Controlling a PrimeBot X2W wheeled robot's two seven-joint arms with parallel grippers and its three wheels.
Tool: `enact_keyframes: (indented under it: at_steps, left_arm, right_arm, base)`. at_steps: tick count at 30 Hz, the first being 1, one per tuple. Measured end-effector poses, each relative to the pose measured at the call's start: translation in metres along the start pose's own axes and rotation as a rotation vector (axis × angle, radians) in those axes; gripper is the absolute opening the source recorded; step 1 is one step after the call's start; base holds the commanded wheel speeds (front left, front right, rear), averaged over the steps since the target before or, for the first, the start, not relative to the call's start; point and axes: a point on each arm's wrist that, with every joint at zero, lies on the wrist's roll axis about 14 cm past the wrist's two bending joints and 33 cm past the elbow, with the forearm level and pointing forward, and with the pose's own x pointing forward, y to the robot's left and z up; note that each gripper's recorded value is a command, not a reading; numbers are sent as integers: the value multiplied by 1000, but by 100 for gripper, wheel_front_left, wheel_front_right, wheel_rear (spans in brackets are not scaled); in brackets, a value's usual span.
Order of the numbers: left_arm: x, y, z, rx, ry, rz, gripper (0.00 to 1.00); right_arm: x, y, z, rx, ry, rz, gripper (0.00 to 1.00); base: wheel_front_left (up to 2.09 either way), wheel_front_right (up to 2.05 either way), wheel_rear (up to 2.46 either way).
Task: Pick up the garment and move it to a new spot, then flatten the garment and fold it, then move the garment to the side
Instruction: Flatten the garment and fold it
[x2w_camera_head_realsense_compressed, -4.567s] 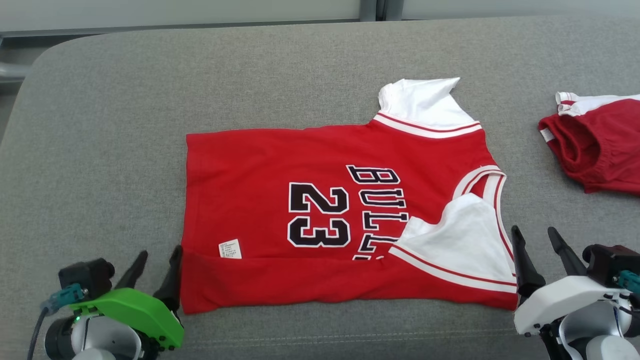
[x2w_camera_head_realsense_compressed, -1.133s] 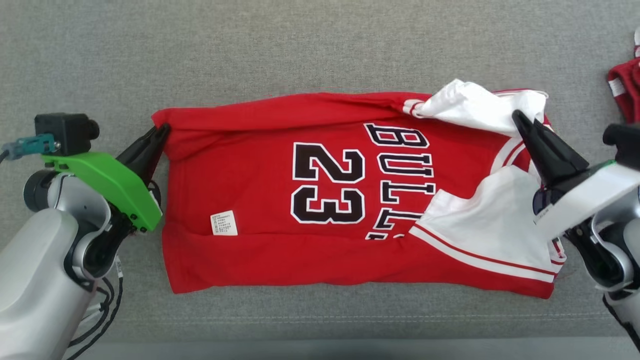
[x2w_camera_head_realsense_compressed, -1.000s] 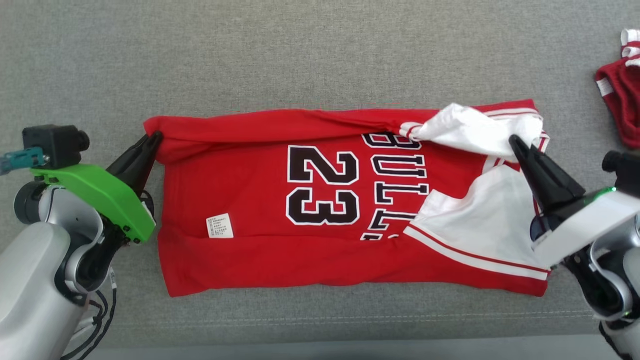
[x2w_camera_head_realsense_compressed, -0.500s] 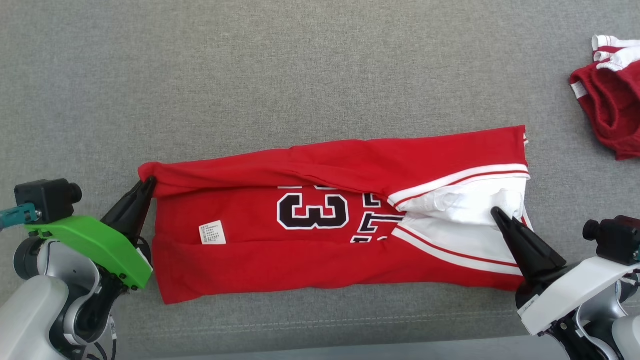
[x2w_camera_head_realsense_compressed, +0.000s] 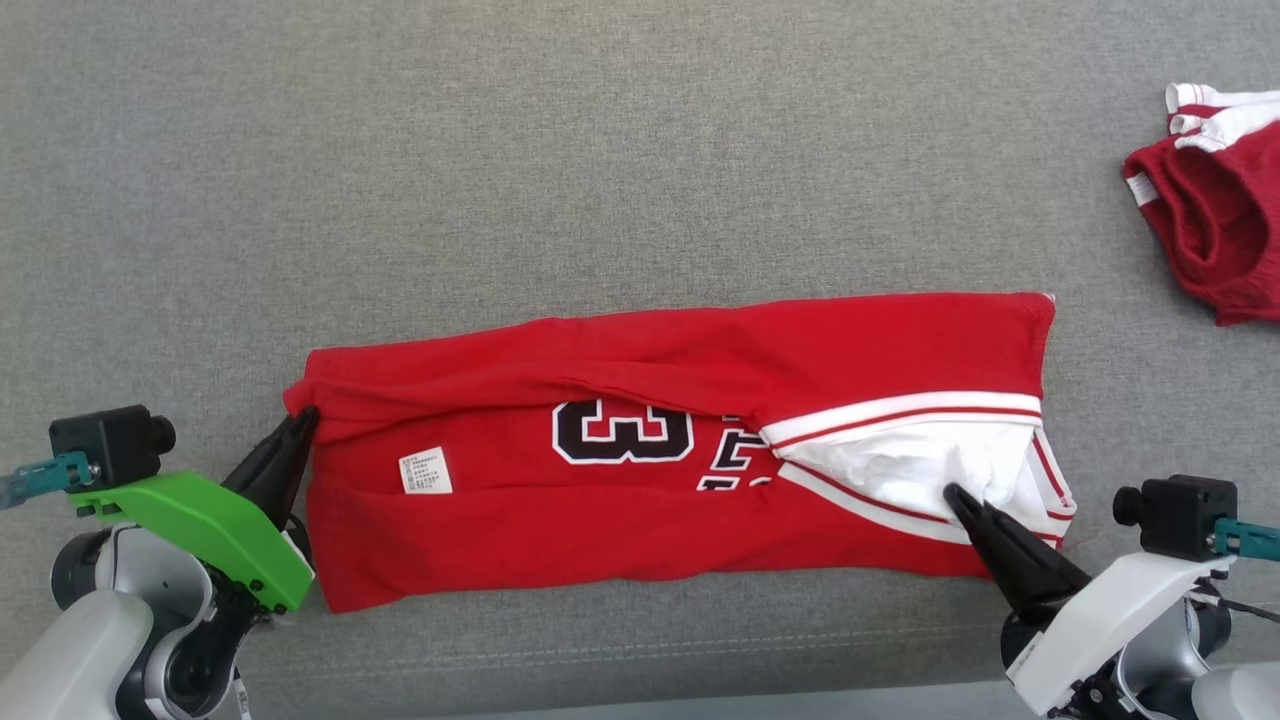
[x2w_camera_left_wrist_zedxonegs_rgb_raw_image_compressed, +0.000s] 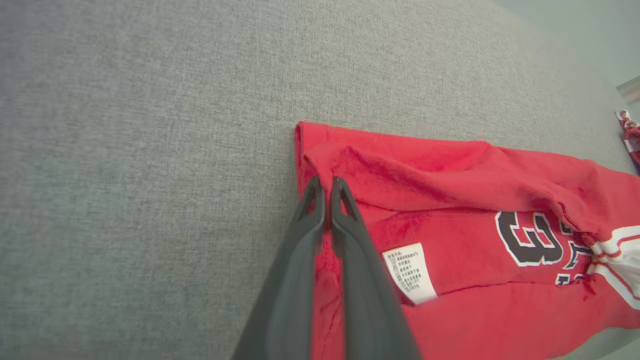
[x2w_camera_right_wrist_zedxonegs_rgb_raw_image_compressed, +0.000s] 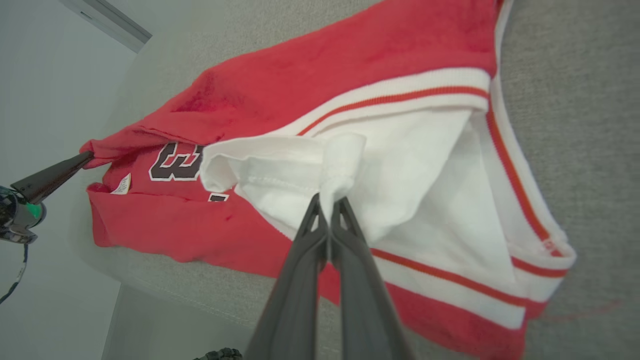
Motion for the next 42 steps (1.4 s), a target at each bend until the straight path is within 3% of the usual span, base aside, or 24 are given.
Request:
enact_keyframes:
  at_steps: [2, 7, 14, 19, 22, 33, 42]
  left_arm:
    - [0, 1, -2, -14, 4, 9, 100]
    - [-3, 7, 4, -42, -50, 38, 100]
    - [-10, 5, 37, -25, -242, 88, 100]
    - [-18, -4, 54, 53, -344, 118, 100]
    - [-29, -19, 59, 165, -399, 126, 100]
    - [-63, -41, 47, 204, -489, 89, 100]
    - [-82, -42, 69, 184, -615, 62, 100]
  right_arm:
    - [-2, -1, -4, 13, 12, -4, 100]
    - [-7, 3, 5, 7, -31, 1, 100]
    - [-19, -6, 53, -65, -268, -60, 100]
    - [-20, -10, 76, -128, -364, -101, 100]
    - [-20, -11, 93, -210, -420, -140, 100]
    - [-23, 10, 93, -305, -450, -135, 100]
    - [-29, 19, 85, -334, -455, -123, 100]
  base:
    - [0, 0, 0]
    - [0, 0, 0]
    - [0, 0, 0]
    - [0, 0, 0]
    - [0, 0, 0]
    - [0, 0, 0]
    - [0, 0, 0]
